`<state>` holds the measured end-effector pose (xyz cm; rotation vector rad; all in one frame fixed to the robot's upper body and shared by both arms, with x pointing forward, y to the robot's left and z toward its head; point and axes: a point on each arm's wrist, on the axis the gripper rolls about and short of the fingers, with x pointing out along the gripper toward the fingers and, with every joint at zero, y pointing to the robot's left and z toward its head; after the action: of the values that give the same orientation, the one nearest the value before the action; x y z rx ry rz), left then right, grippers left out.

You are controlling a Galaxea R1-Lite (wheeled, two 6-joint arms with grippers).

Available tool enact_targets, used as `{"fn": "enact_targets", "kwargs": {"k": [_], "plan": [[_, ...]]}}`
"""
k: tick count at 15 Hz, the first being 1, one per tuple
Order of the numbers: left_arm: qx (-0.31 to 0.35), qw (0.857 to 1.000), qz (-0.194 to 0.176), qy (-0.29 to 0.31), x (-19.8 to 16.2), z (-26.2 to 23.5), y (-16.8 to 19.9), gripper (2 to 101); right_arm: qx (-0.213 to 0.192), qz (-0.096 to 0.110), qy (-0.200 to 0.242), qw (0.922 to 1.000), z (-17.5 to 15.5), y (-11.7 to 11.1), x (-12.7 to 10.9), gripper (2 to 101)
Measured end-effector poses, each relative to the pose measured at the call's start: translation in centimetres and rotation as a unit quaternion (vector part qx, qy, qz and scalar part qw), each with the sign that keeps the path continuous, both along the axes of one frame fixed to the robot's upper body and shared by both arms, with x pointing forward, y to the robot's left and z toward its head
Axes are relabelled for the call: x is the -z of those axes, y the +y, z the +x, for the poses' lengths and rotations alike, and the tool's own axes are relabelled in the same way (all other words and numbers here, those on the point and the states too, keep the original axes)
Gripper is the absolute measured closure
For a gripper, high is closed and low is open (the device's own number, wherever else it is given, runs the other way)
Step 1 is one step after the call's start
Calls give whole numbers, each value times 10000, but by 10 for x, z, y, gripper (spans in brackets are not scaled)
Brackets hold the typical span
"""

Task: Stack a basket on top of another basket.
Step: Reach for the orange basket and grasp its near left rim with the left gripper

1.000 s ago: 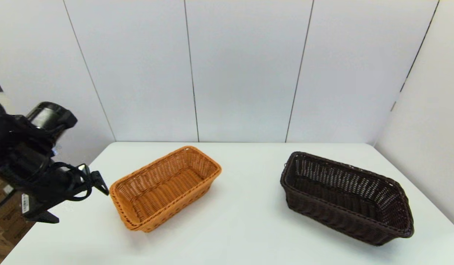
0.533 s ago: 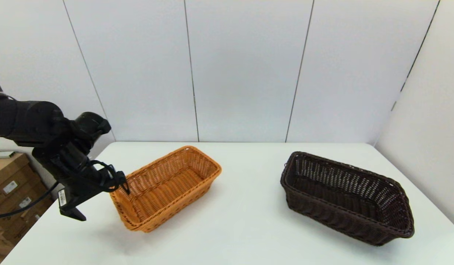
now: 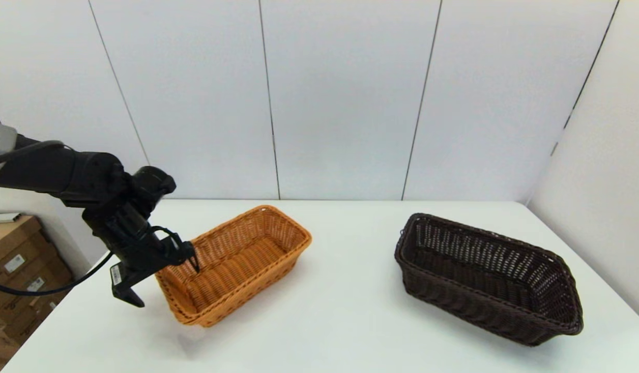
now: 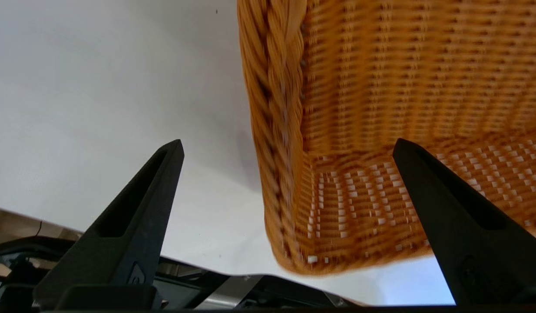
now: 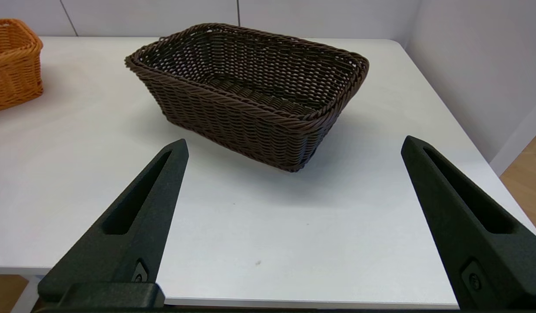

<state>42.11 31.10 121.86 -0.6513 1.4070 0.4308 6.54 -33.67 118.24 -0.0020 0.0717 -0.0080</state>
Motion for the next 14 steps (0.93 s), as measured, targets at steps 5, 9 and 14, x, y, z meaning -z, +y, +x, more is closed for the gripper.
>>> {"fn": "enact_targets", "kwargs": {"k": [5,9,14], "plan": [[-56,10000,-20,-76,17,13,-1,54,0,2,0,10000,0,0,0,50],[-48,10000,0,23,26,16,-2,54,0,2,0,10000,0,0,0,50],[-32,10000,4,-57,41,18,-3,54,-2,2,0,10000,0,0,0,50]]}}
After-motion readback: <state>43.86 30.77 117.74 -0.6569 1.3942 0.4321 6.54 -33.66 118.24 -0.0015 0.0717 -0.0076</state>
